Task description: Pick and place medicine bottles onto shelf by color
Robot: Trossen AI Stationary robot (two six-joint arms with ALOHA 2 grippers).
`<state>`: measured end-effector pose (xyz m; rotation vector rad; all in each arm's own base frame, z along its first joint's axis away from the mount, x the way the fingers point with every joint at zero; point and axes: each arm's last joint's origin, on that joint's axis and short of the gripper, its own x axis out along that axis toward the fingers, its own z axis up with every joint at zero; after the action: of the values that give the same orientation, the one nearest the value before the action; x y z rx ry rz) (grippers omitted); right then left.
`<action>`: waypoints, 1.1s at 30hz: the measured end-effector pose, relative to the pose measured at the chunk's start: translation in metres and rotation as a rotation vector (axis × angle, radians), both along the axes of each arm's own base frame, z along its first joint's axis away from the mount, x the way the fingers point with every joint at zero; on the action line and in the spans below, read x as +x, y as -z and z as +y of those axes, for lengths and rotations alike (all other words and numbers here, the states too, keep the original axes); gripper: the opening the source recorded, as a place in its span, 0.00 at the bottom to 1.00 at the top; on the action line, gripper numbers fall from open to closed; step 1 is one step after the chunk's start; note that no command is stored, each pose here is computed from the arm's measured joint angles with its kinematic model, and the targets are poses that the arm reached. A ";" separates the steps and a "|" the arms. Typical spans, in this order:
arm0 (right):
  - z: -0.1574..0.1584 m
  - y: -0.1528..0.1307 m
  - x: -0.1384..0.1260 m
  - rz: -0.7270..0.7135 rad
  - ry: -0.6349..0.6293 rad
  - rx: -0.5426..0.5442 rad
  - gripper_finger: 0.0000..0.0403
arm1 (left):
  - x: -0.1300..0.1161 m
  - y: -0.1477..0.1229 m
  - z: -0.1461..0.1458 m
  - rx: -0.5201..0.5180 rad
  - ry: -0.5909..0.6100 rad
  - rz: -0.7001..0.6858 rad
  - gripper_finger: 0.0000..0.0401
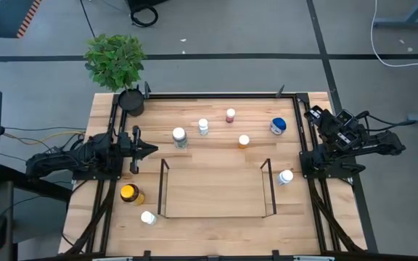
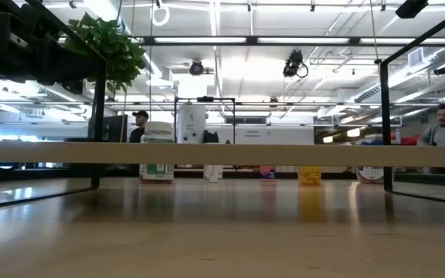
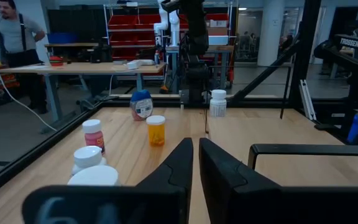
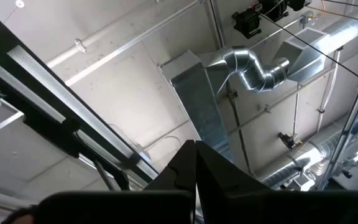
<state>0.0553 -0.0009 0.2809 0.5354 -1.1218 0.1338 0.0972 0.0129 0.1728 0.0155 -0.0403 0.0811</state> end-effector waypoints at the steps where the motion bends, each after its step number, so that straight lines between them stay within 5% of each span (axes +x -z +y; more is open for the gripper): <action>1: 0.000 0.000 0.000 0.000 0.000 0.000 0.02 | 0.000 0.000 0.000 0.001 0.000 0.000 0.08; 6: 0.000 0.000 0.000 0.000 0.000 0.000 0.02 | 0.000 -0.001 0.000 0.005 -0.012 -0.005 0.06; 13: 0.000 0.000 0.000 0.000 0.000 0.000 0.02 | -0.002 -0.012 0.000 -0.116 -0.005 -0.108 0.08; 15: 0.000 0.000 0.000 0.000 0.000 0.000 0.02 | -0.005 -0.025 0.000 -0.194 0.005 -0.152 0.08; 23: 0.000 0.000 0.000 0.018 0.083 -0.041 0.02 | -0.017 -0.099 -0.001 -0.235 -0.004 -0.289 0.08; 33: 0.000 -0.002 -0.001 0.025 0.153 -0.063 0.02 | 0.033 -0.184 0.008 -0.321 -0.064 -0.043 0.09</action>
<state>0.0547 -0.0013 0.2834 0.3929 -1.1259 0.0295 0.1306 0.0205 0.3568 -0.3063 -0.0696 0.1507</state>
